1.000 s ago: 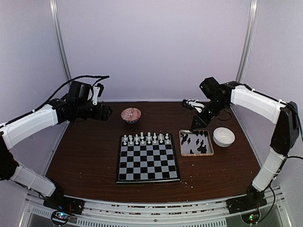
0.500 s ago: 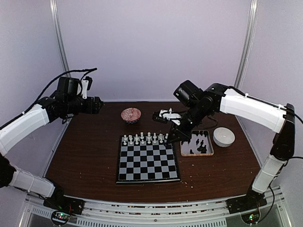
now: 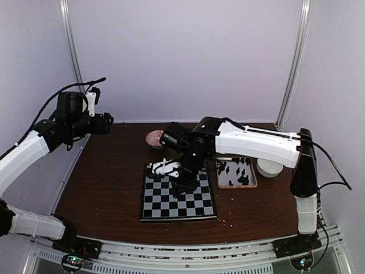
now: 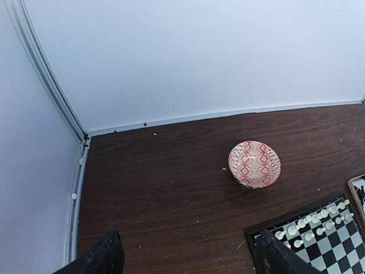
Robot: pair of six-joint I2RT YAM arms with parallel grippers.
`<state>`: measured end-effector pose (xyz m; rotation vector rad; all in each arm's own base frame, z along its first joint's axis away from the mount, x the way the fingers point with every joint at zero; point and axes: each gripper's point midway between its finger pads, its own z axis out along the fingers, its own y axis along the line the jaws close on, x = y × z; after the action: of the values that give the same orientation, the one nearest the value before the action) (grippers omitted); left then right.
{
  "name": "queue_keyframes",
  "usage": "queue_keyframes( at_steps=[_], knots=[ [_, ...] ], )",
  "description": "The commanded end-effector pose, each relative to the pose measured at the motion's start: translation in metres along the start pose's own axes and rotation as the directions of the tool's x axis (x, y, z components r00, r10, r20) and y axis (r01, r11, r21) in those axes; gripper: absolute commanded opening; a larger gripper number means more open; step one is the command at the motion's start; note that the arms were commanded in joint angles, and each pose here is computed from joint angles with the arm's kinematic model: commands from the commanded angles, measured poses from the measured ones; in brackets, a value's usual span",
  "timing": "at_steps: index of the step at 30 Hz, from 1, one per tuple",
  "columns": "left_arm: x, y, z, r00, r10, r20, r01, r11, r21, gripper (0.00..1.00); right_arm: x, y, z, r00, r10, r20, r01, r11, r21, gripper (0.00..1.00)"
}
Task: Set up the chess pieces on the board
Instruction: Place the queen at d8.
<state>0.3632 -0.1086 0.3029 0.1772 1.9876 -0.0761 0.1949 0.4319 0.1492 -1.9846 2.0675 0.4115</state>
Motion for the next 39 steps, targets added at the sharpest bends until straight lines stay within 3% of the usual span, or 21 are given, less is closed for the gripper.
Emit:
queue_keyframes(
  at_steps=[1, 21, 39],
  knots=[
    [-0.012, 0.011, -0.008, 0.999, 0.024, 0.047, -0.022, 0.999, -0.048, 0.81, 0.007, 0.004, 0.009, 0.996, -0.018, -0.086, 0.021, 0.999, 0.034, 0.04],
    [-0.009, 0.012, -0.005, 1.0, 0.023, 0.013, -0.022, 0.999, -0.042, 0.81, 0.035, 0.023, 0.069, 0.964, -0.039, -0.262, 0.029, 0.999, -0.041, 0.05],
    [-0.007, 0.011, -0.002, 1.0, 0.018, 0.007, -0.018, 0.999, -0.031, 0.81, 0.046, 0.016, 0.083, 0.952, -0.032, -0.306, 0.029, 0.999, -0.014, 0.08]
  ],
)
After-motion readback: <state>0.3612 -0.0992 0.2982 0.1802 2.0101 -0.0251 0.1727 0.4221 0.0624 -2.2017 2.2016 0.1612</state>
